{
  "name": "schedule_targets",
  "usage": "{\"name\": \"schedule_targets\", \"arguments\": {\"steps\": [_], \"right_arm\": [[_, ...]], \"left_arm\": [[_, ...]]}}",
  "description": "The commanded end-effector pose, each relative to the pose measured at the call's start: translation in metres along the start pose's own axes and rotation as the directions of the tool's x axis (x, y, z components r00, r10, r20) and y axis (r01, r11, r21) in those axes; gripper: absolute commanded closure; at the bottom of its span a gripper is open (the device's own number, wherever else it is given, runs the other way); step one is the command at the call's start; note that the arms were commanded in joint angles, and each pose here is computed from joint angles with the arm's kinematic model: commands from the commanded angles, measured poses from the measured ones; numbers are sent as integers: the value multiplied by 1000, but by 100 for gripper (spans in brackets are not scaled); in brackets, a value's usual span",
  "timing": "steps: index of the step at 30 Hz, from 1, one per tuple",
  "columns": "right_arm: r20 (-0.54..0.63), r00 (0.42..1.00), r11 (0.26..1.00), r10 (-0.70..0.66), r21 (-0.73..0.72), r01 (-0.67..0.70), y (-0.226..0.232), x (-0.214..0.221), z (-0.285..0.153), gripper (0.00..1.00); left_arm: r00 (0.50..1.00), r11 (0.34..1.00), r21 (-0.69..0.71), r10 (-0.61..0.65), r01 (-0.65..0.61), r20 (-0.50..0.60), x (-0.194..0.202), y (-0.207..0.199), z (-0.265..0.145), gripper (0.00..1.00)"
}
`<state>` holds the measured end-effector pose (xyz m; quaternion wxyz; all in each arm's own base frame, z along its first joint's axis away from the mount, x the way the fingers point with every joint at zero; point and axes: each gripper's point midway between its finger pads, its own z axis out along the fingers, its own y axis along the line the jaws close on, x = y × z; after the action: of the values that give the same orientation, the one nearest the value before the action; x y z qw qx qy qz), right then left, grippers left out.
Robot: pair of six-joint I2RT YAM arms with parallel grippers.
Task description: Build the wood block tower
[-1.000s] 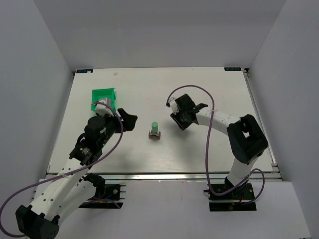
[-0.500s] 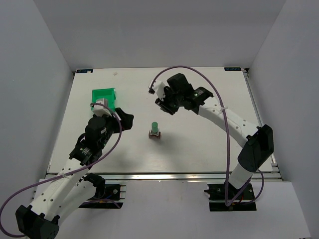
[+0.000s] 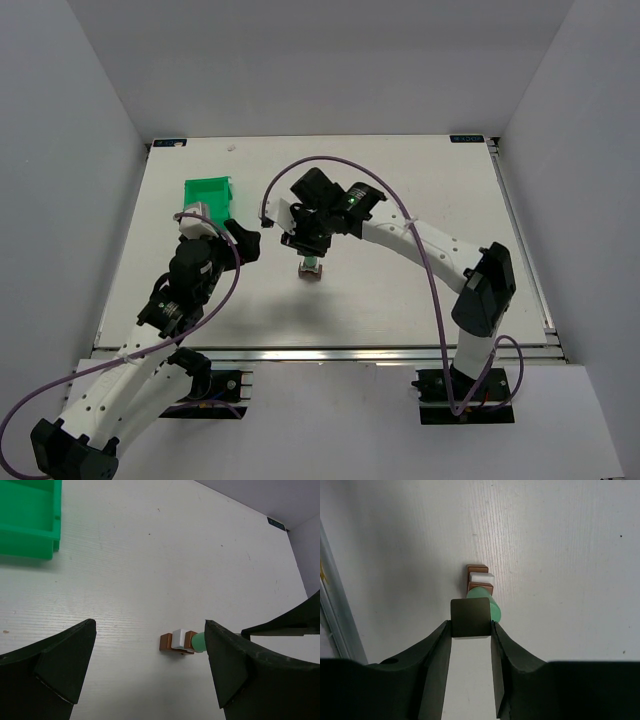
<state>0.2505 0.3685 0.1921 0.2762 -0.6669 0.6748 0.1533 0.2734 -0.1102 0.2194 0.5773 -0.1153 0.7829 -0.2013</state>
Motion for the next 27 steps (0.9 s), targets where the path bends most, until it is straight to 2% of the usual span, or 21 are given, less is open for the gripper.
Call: {"name": "schedule_targets", "arguments": {"steps": [1,6,27], "right_arm": [[-10,1000,999,9,40,-9,-5,-8,-10,93],[-60,998,996,24,82,-19,-12,-3,-6,92],[-106,994,997,18,74,-10,-15,4,10,90]], "left_arm": [[1000,1000,-6,1,-1,16,-2,2,0,2],[1000,1000,3,5,-5,12,-2,1,0,2],[1000,1000,20,4,-5,25,-5,-2,-2,2]]}}
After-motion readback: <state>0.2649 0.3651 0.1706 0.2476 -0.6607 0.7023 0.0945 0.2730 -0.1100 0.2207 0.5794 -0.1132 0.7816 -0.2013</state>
